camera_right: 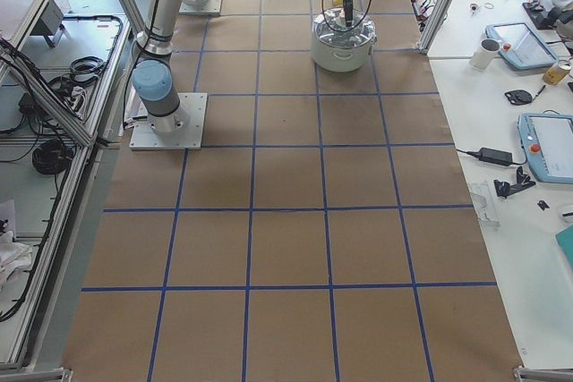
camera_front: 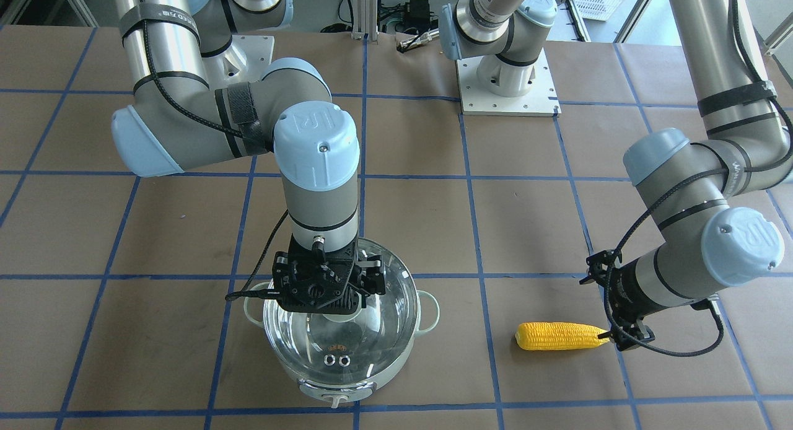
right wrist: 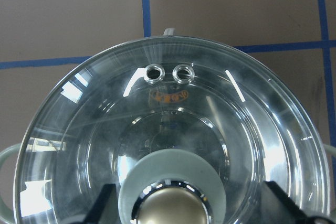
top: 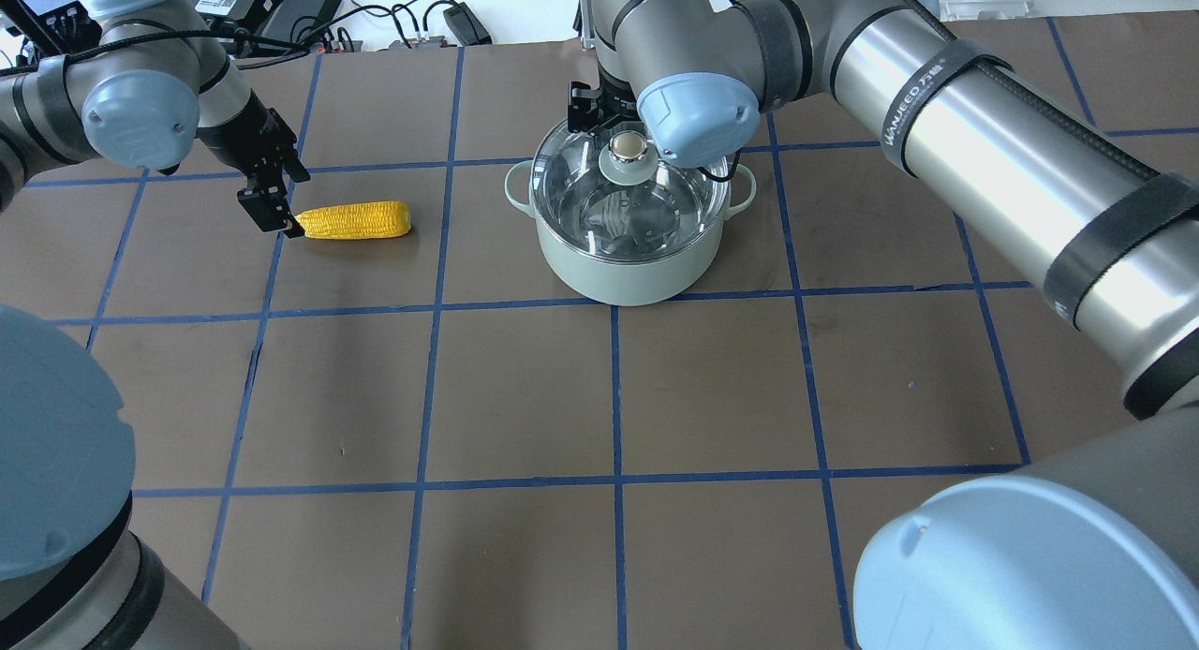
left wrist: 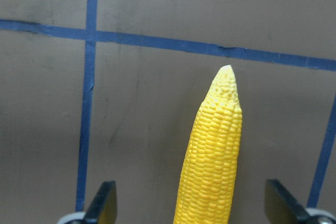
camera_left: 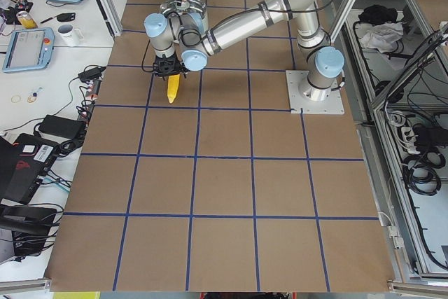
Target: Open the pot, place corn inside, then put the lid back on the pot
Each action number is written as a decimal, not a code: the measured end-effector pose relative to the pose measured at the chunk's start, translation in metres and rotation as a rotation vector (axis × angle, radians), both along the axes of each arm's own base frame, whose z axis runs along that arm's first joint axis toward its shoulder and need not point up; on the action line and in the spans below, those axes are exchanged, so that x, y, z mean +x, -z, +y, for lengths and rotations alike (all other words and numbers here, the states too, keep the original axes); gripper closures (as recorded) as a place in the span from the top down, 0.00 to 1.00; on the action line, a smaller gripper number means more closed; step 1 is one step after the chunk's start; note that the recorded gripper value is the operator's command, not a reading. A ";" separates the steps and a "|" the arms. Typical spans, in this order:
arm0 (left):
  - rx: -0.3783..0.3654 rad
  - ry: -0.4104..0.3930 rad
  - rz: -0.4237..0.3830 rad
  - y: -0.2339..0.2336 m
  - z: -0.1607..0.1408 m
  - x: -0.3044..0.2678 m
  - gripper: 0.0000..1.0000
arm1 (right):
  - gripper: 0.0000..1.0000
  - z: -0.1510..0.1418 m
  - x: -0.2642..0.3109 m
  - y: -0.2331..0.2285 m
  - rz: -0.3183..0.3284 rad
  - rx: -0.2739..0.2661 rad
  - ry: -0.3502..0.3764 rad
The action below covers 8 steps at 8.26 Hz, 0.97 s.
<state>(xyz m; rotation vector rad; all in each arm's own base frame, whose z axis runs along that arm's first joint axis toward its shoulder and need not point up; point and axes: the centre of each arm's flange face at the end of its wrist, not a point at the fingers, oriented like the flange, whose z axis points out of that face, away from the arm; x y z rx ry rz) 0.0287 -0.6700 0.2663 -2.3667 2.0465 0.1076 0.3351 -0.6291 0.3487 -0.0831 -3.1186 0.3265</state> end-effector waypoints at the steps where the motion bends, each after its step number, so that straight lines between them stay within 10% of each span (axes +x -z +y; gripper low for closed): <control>1: -0.015 -0.002 -0.004 0.013 -0.007 0.002 1.00 | 0.71 0.000 0.000 0.001 0.000 0.000 -0.002; 8: -0.039 0.043 0.033 0.048 -0.021 -0.011 1.00 | 0.44 -0.001 0.001 0.002 -0.005 0.000 0.003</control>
